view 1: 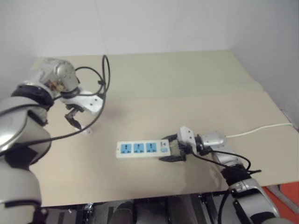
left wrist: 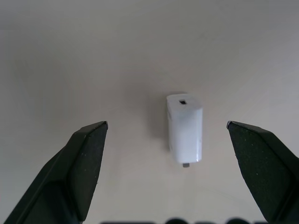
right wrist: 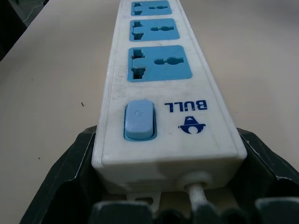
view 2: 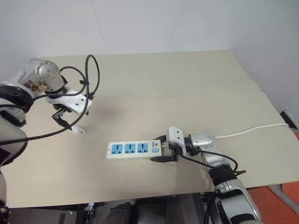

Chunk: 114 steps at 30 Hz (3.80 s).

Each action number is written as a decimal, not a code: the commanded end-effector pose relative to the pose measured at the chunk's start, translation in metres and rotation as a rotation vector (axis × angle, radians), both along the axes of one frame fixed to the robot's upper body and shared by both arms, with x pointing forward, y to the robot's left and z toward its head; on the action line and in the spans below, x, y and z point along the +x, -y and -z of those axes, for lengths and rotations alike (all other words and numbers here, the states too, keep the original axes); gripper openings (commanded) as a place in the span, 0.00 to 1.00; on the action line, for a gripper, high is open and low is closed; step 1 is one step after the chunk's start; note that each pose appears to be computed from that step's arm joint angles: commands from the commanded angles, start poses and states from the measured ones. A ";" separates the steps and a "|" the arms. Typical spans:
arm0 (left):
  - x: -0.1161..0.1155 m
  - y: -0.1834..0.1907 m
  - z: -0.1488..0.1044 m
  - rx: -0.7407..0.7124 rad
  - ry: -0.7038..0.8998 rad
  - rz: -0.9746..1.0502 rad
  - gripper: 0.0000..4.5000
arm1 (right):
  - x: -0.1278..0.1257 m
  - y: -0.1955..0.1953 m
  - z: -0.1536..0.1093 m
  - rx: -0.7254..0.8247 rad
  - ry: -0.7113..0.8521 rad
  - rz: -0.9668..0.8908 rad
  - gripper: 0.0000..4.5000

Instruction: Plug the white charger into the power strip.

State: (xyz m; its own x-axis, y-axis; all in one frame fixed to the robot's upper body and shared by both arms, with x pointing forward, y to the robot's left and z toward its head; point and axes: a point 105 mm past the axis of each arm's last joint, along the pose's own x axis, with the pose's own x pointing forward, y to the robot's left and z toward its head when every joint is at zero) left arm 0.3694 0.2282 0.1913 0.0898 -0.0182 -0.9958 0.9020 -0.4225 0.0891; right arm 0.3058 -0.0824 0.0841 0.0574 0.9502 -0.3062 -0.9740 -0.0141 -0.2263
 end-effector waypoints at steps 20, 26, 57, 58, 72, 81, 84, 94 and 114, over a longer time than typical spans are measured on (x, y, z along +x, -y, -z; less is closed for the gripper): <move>-0.006 -0.013 0.042 0.081 -0.077 -0.023 1.00 | -0.005 -0.002 0.000 0.006 0.000 0.024 0.76; -0.003 -0.009 0.055 0.080 -0.054 -0.023 1.00 | -0.004 0.001 -0.001 0.006 0.004 0.031 0.76; 0.008 0.015 0.037 -0.034 0.026 0.028 0.24 | -0.006 0.001 -0.001 0.006 -0.016 0.037 0.76; 0.008 0.017 0.030 -0.050 0.031 0.031 0.24 | -0.005 0.001 -0.001 0.002 -0.014 0.035 0.76; 0.015 0.110 -0.096 -1.051 0.168 0.042 0.24 | -0.008 0.006 0.009 -0.048 -0.007 0.008 0.76; -0.021 0.135 -0.094 -1.608 -0.035 -0.041 0.24 | -0.001 0.001 0.007 -0.044 0.021 0.009 0.76; -0.035 0.140 -0.078 -1.649 -0.103 -0.092 0.24 | 0.001 0.001 0.007 -0.043 0.027 0.011 0.76; -0.061 0.162 -0.030 -1.653 -0.226 -0.212 0.24 | 0.000 -0.004 0.006 -0.042 0.039 0.005 0.76; -0.081 0.192 0.014 -1.464 -0.294 -0.048 0.24 | 0.000 -0.012 0.006 -0.035 0.050 0.002 0.76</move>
